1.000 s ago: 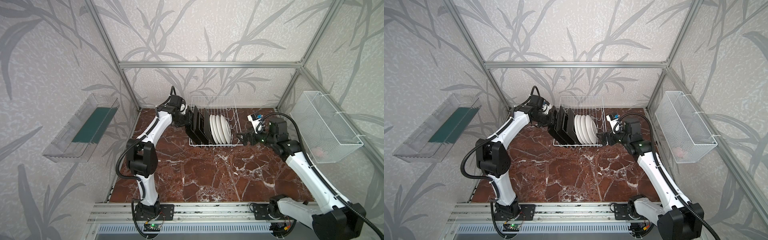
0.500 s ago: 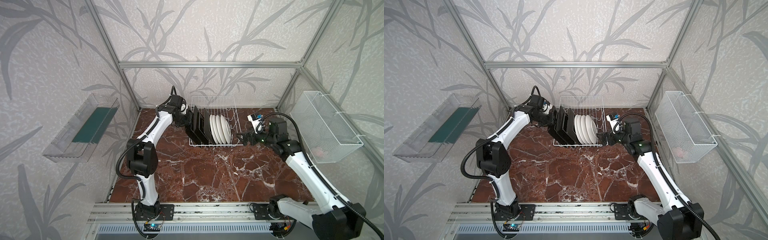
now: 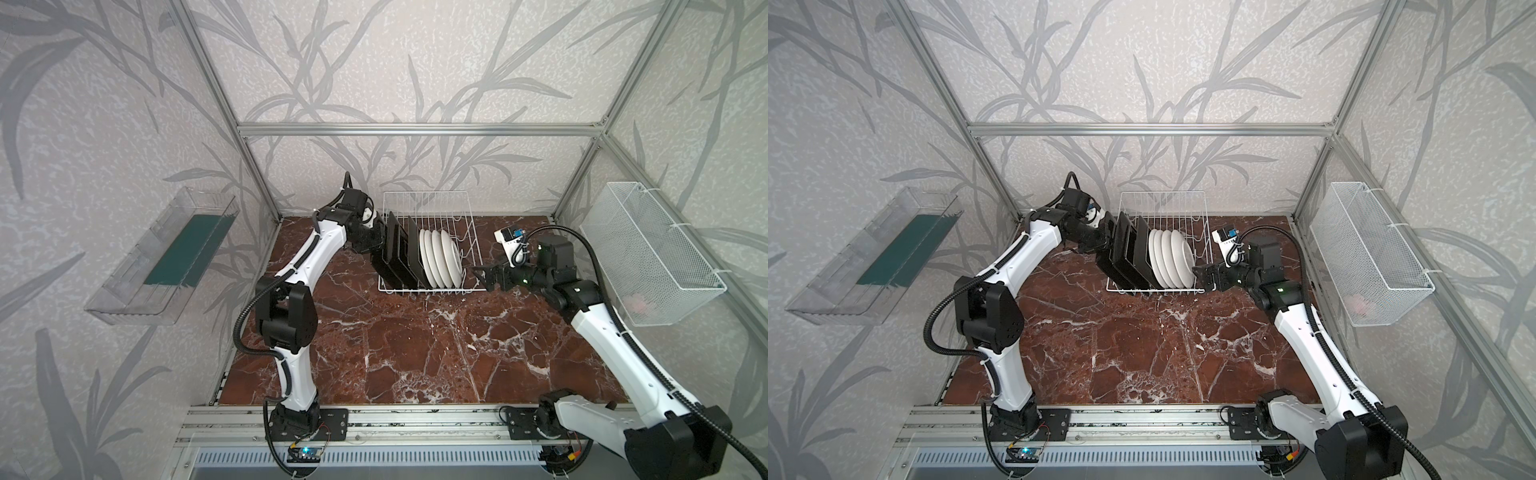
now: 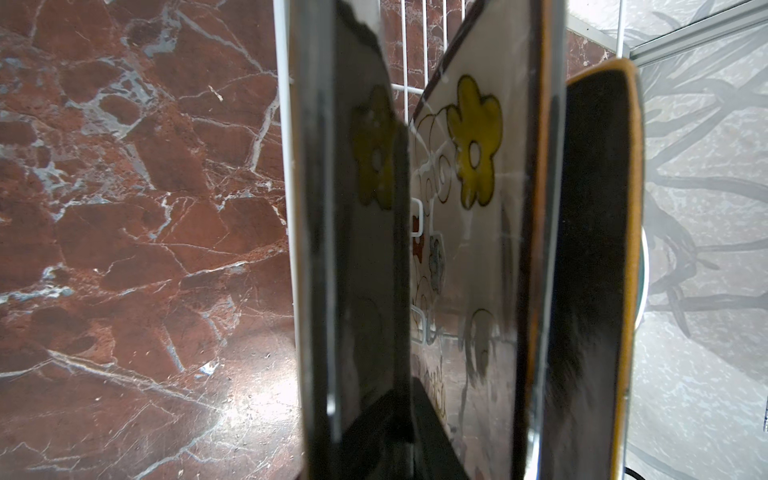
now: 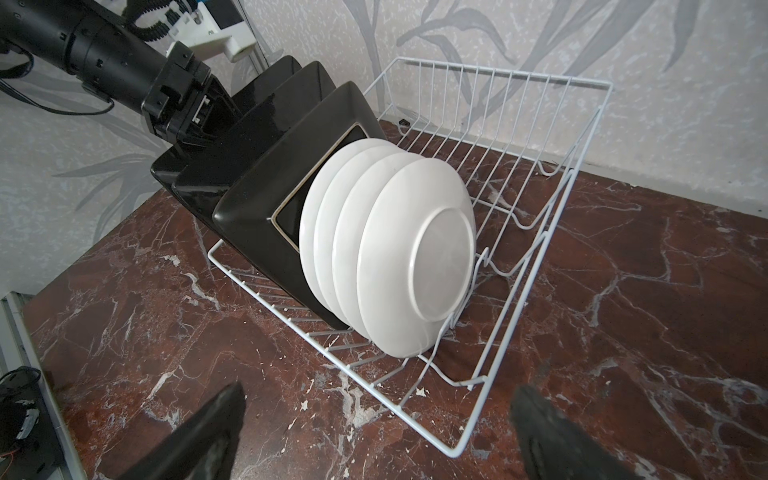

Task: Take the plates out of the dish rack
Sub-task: 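Close the left gripper on a black square plate while the right waits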

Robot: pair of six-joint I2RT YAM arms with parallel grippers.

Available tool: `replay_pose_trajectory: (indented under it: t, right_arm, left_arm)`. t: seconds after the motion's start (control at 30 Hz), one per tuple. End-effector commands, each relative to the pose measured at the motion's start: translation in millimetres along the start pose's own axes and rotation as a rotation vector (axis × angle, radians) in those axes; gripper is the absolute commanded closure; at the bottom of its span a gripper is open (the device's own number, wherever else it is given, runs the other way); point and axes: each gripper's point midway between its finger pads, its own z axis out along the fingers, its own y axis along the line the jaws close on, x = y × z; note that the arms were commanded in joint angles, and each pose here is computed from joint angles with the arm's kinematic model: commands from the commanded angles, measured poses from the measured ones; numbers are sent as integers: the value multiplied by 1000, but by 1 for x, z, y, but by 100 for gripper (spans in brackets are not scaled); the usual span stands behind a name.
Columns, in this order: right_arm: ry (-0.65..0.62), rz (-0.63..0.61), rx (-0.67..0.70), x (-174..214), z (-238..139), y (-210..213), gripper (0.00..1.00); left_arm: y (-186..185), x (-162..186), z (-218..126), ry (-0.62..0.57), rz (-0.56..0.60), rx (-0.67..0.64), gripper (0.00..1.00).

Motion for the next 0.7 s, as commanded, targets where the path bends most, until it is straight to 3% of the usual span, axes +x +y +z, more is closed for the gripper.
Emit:
replay_pose_trajectory:
  t: [0.0,0.2,0.33,0.67]
  right_arm:
    - [7,-10,1,4,1,1,1]
    - [4,-11,0,3,1,1,1]
    - [0,-13,5,2,-1,1,1]
    - [-3,-13,5,1,-2,2,1]
  left_arm:
    - [0,8,-7,33,-4,-19,81]
    - [1,10,-6,44,-9,-20,89]
    - [3,10,-7,42,-18,-39,100]
    - [-11,0,-25,11,-16,-13,100]
